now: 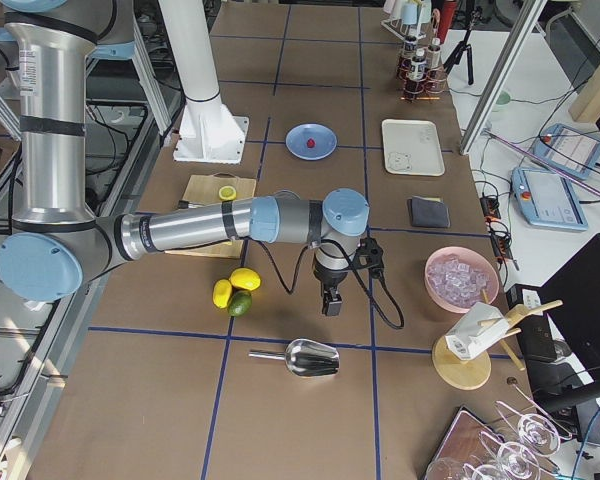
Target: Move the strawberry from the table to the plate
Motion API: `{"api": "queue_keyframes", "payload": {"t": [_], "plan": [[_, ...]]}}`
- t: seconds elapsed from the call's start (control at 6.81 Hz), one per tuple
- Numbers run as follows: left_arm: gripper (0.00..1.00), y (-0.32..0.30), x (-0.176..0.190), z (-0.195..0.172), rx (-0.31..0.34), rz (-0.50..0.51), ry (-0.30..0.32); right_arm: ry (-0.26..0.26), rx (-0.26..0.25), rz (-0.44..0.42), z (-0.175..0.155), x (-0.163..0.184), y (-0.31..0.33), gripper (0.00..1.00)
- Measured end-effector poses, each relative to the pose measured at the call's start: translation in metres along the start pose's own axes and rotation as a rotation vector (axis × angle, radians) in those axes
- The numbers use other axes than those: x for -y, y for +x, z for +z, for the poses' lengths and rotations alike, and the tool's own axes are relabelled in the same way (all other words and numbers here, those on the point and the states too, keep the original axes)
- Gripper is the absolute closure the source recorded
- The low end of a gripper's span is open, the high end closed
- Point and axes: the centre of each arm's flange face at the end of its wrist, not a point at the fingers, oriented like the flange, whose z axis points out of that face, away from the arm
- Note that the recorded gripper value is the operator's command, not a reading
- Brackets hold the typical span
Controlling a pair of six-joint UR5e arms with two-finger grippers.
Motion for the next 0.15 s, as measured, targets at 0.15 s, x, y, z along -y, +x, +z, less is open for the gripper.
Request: {"api": "queue_keyframes", "payload": {"t": [0.15], "plan": [[0.00,0.0013,0.0030,-0.0012,-0.001,0.003,0.003,0.000,0.000,0.000,0.0001,0.0000,0.0000,0.00]]}}
